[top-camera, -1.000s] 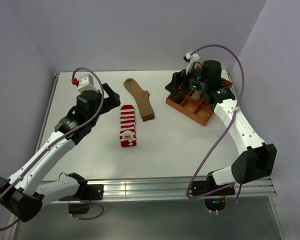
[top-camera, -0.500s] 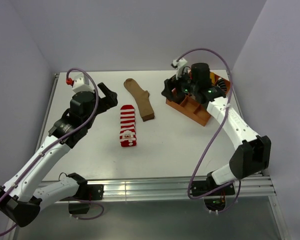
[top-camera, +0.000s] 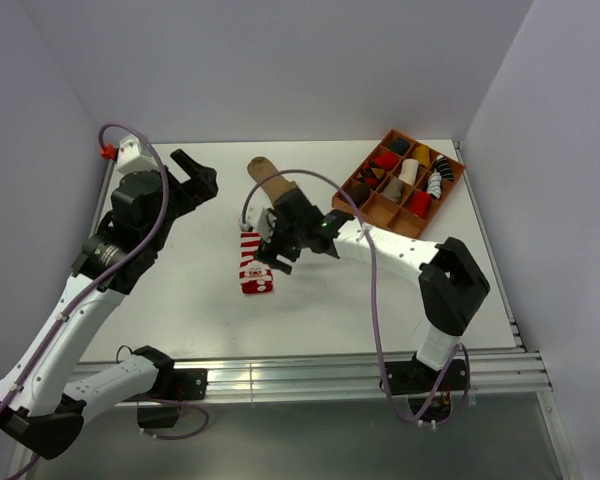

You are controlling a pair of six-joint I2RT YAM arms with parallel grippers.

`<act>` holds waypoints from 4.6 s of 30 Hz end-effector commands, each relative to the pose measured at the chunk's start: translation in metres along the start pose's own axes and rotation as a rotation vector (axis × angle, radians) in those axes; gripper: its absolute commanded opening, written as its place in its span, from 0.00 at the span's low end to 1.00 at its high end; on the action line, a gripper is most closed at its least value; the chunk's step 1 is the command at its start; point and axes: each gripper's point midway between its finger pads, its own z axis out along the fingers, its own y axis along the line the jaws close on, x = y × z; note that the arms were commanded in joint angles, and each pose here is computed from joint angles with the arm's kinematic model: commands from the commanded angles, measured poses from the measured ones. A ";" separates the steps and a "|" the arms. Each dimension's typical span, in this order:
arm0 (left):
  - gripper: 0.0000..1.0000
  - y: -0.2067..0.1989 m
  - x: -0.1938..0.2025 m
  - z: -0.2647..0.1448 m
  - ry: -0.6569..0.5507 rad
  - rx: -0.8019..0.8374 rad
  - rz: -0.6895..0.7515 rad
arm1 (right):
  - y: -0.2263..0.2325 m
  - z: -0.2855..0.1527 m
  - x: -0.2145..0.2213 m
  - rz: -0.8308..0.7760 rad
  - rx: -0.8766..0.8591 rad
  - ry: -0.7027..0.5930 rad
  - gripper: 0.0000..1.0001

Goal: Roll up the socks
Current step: Roll the sock at the center of the board.

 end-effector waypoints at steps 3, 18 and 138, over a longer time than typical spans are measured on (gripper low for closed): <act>1.00 0.005 -0.029 -0.013 -0.043 0.006 -0.025 | 0.036 0.031 0.008 -0.129 -0.047 0.049 0.81; 1.00 0.013 -0.045 -0.016 -0.073 0.026 -0.033 | 0.079 0.075 0.031 -0.257 -0.079 0.121 0.81; 0.51 0.077 0.332 -0.013 0.458 0.449 0.037 | 0.092 0.055 0.059 0.681 -0.965 0.372 0.11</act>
